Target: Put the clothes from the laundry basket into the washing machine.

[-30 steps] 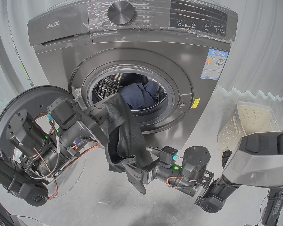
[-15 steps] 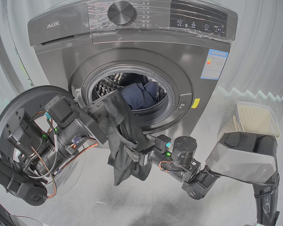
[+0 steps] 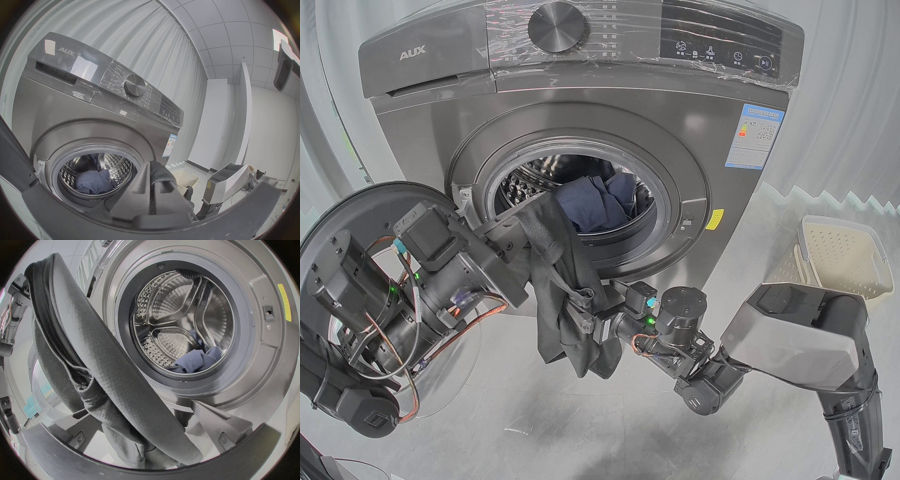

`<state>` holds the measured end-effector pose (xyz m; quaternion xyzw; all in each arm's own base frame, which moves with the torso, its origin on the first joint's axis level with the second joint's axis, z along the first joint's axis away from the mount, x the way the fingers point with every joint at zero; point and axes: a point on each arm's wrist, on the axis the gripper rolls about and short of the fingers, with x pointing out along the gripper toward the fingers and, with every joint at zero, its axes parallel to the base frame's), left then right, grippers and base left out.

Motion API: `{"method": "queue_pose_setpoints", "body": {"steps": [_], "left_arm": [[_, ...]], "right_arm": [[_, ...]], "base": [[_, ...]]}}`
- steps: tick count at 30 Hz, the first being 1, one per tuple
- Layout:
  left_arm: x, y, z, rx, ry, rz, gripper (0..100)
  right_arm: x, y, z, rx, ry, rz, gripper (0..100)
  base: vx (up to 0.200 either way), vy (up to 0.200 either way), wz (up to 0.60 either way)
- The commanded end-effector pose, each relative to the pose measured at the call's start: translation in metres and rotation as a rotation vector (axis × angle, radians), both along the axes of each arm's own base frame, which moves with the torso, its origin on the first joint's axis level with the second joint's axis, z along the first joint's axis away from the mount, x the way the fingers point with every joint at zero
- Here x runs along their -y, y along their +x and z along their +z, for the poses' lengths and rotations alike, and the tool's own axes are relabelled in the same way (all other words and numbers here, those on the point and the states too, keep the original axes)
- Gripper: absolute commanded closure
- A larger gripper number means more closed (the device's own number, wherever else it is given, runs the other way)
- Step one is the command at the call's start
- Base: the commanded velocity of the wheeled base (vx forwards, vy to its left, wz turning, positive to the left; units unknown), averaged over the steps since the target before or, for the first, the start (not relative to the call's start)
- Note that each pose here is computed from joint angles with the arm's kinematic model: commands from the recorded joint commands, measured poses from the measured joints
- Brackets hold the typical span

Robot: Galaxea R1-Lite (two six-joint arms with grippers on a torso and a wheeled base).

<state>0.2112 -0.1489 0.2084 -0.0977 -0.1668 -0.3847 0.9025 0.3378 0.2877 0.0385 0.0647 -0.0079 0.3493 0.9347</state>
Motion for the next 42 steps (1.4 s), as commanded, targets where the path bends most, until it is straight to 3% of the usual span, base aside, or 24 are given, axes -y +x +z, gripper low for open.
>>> {"method": "queue_pose_setpoints", "body": {"steps": [1, 7, 14, 15, 21, 25, 28, 36, 42], "left_arm": [[0.0, 0.0, 0.001, 0.003, -0.003, -0.002, 100], [0.0, 0.001, 0.001, -0.01, -0.016, -0.006, 100], [-0.003, 0.003, -0.001, -0.022, -0.016, 0.01, 100], [-0.003, 0.004, -0.003, -0.029, -0.012, 0.013, 100], [-0.001, 0.007, -0.018, -0.08, 0.022, 0.014, 100], [0.0, 0.008, -0.034, -0.132, 0.058, 0.015, 100], [0.0, 0.008, -0.044, -0.168, 0.085, 0.012, 100], [0.001, 0.008, -0.082, -0.289, 0.186, 0.009, 100], [0.002, 0.012, -0.091, -0.319, 0.206, 0.016, 100]], "right_arm": [[-0.007, 0.005, -0.012, 0.0, 0.002, 0.006, 100], [-0.004, 0.0, 0.002, 0.018, 0.019, 0.011, 100], [0.027, -0.022, 0.03, -0.008, 0.004, -0.021, 100], [0.045, -0.029, 0.045, -0.002, 0.019, -0.043, 100], [0.098, -0.033, 0.085, 0.05, 0.131, -0.144, 100], [0.113, -0.06, 0.102, 0.042, 0.157, -0.134, 100], [0.117, -0.073, 0.117, 0.066, 0.185, -0.125, 100], [0.103, -0.09, 0.136, 0.116, 0.223, -0.087, 100], [0.101, -0.097, 0.148, 0.146, 0.252, -0.066, 100]], "base": [[0.0, 0.0, 0.0], [0.0, 0.0, 0.0], [0.0, 0.0, 0.0], [0.0, 0.0, 0.0], [0.0, 0.0, 0.0], [0.0, 0.0, 0.0], [0.0, 0.0, 0.0], [0.0, 0.0, 0.0], [0.0, 0.0, 0.0]]}}
